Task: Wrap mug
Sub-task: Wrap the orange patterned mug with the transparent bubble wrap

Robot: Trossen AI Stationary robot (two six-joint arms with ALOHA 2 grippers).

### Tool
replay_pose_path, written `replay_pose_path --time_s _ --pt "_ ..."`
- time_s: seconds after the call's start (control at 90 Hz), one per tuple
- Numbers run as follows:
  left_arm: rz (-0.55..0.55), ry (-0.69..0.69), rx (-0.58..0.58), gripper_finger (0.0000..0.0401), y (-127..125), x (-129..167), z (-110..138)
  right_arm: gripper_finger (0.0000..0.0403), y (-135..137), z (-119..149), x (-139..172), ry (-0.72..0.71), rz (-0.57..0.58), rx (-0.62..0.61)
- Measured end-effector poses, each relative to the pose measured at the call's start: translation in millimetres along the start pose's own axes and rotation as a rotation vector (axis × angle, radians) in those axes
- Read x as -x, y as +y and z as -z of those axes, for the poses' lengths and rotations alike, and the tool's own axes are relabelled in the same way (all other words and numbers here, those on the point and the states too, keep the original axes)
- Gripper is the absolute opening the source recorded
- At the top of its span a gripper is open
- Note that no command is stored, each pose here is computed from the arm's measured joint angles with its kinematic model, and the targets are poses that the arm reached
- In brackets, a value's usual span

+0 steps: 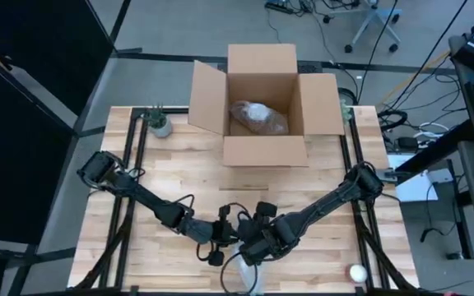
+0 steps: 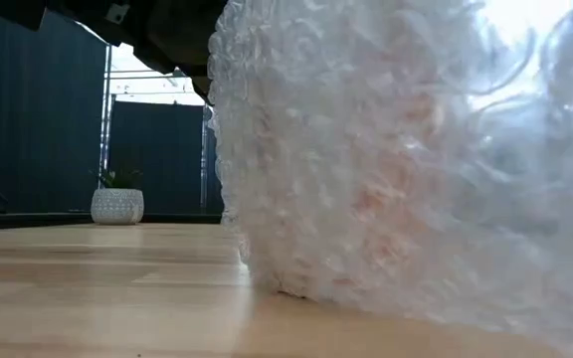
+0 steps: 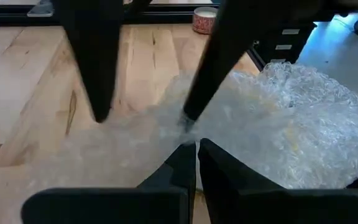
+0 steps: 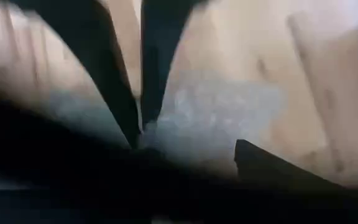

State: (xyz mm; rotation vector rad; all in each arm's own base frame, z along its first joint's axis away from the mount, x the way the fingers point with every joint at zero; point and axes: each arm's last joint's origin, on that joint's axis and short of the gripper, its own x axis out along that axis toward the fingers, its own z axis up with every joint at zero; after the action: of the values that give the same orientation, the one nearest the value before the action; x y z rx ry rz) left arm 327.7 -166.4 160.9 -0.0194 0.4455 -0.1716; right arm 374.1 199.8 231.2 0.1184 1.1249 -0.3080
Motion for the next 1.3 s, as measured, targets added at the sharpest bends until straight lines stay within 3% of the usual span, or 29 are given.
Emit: replay_pose_path --time_s 0.144,0.333,0.578,0.744,1.033,1.3 --pt "0.001 -0.004 0.002 0.001 -0.1 -0.2 -0.4 0.0187 -4.0 20.4 -24.0 0.046 0.03 -0.076" --pt "0.005 -0.007 0.003 0.001 -0.4 -0.2 -0.5 0.0187 -2.4 28.9 -49.9 0.017 -0.048 -0.139" --pt "0.052 -0.013 0.01 0.001 -4.2 14.5 -13.2 0.0187 -2.0 24.7 -52.3 -0.006 -0.078 -0.108" --pt "0.136 -0.092 0.017 0.001 -18.1 32.8 -31.7 0.0187 -1.2 24.8 -52.3 -0.01 -0.082 -0.1" --pt "0.111 -0.019 0.056 0.001 -17.2 8.1 -5.3 0.0187 -0.7 23.3 -52.6 -0.04 -0.072 -0.083" --pt "0.1 -0.052 0.151 0.001 -9.0 -15.8 8.6 0.0187 0.2 18.9 -44.2 -0.015 -0.073 -0.021"
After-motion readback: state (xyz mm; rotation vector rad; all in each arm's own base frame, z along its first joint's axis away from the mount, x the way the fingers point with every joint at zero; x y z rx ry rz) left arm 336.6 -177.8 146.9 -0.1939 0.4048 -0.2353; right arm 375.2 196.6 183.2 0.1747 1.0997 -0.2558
